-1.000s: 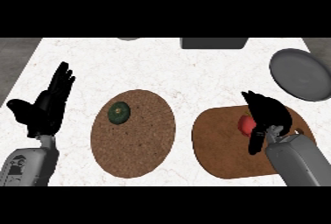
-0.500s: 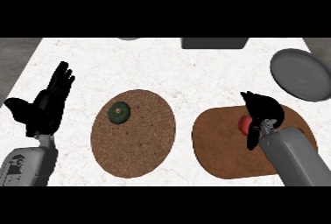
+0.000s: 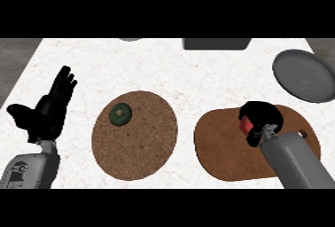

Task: Pick the bell pepper from the cutting board and place it in the pan

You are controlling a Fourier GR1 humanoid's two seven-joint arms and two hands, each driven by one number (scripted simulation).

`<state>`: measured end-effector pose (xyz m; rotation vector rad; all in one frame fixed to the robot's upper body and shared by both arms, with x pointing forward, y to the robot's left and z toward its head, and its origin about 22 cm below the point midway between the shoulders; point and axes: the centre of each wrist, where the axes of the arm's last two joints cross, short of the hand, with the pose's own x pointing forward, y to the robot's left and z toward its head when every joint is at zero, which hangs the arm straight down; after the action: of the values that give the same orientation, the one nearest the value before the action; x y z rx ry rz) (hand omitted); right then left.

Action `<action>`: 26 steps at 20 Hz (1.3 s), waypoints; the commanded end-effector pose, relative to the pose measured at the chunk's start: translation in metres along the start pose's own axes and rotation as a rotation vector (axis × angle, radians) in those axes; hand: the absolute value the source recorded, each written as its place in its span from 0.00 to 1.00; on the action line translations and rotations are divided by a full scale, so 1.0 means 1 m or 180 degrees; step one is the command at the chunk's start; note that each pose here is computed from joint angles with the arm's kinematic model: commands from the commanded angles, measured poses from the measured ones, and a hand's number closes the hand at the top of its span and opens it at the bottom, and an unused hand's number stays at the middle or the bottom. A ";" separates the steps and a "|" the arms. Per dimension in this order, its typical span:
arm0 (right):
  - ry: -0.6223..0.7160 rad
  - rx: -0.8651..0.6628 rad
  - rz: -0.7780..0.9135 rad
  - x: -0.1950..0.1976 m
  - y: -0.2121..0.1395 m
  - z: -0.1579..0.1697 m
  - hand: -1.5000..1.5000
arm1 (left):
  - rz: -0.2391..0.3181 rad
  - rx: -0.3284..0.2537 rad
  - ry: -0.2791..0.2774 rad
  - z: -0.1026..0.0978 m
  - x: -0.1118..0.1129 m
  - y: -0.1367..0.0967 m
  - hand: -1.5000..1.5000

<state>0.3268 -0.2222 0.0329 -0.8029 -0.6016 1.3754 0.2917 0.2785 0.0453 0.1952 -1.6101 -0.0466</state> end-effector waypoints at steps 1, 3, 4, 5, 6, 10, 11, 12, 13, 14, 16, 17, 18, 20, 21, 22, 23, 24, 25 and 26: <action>-0.0149 -0.0040 0.0106 0.017 0.011 -0.002 1.00 | -0.0014 -0.0001 -0.0025 -0.005 0.001 -0.004 0.50; -0.0170 -0.0010 0.0099 0.009 0.019 -0.005 1.00 | -0.0033 -0.0013 0.0030 0.006 -0.012 -0.005 0.50; -0.0158 0.0011 0.0138 -0.010 0.009 -0.002 1.00 | -0.0009 -0.0006 0.0003 -0.017 0.011 0.000 0.50; -0.0137 -0.0075 0.0115 0.018 0.004 0.003 1.00 | 0.0025 0.0004 -0.0031 -0.008 -0.009 0.002 0.50; -0.0139 -0.0071 0.0060 0.004 0.027 0.000 1.00 | -0.0020 -0.0027 -0.0038 0.016 0.009 -0.008 0.50; -0.0086 -0.0110 -0.0621 0.078 -0.011 -0.022 1.00 | -0.0058 -0.0087 -0.0004 -0.008 -0.002 -0.005 0.50; -0.0068 -0.0176 -0.0951 0.075 -0.024 -0.025 1.00 | 0.0000 -0.0117 -0.0042 -0.003 -0.002 -0.021 0.50; -0.0048 -0.0150 -0.1095 0.087 -0.016 -0.030 1.00 | 0.0004 -0.0163 -0.0108 -0.006 0.009 -0.019 0.50; -0.0010 -0.0315 -0.1132 0.098 -0.030 -0.028 1.00 | 0.0023 -0.0159 -0.0107 -0.019 0.017 -0.023 0.50; -0.0010 -0.0440 -0.1184 0.102 -0.051 -0.024 1.00 | -0.0024 -0.0064 -0.0087 -0.006 0.002 -0.009 0.50; 0.0151 -0.0759 -0.1259 0.105 -0.045 -0.034 1.00 | -0.0044 -0.0126 -0.0089 -0.015 0.011 -0.010 0.50; 0.0175 -0.1059 -0.1213 0.101 -0.057 -0.026 1.00 | 0.0021 -0.0090 -0.0054 -0.012 0.015 -0.029 0.50; 0.0174 -0.1361 -0.1286 0.108 -0.042 -0.024 1.00 | 0.0004 -0.0072 -0.0090 -0.004 -0.001 -0.011 0.50; 0.0159 -0.1912 -0.1177 0.096 -0.077 -0.014 1.00 | 0.0008 0.0001 0.0001 -0.009 0.000 -0.020 0.50; 0.0228 -0.2054 -0.1210 0.095 -0.073 -0.017 1.00 | 0.0002 -0.0031 -0.0065 -0.003 0.013 -0.013 0.50; 0.0202 -0.2186 -0.1251 0.094 -0.091 -0.006 1.00 | -0.0013 0.0004 -0.0044 -0.003 0.007 -0.007 0.50; 0.0190 -0.2282 -0.1397 0.095 -0.072 -0.011 1.00 | 0.0018 0.0010 -0.0033 -0.004 0.001 -0.004 0.50; 0.0198 -0.2388 -0.1491 0.097 -0.103 0.002 1.00 | -0.0014 0.0030 -0.0059 -0.002 0.004 -0.002 0.50; 0.0203 -0.2473 -0.1436 0.089 -0.090 -0.004 1.00 | -0.0026 0.0041 -0.0045 -0.011 -0.003 0.001 0.50; 0.0285 -0.2578 -0.1533 0.086 -0.116 0.004 1.00 | -0.0045 -0.0062 -0.0009 0.001 0.001 -0.002 0.50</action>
<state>0.3970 -0.1334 0.0886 -1.1608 -1.1346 0.7456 0.2969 0.2732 0.0475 0.1950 -1.6216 -0.0558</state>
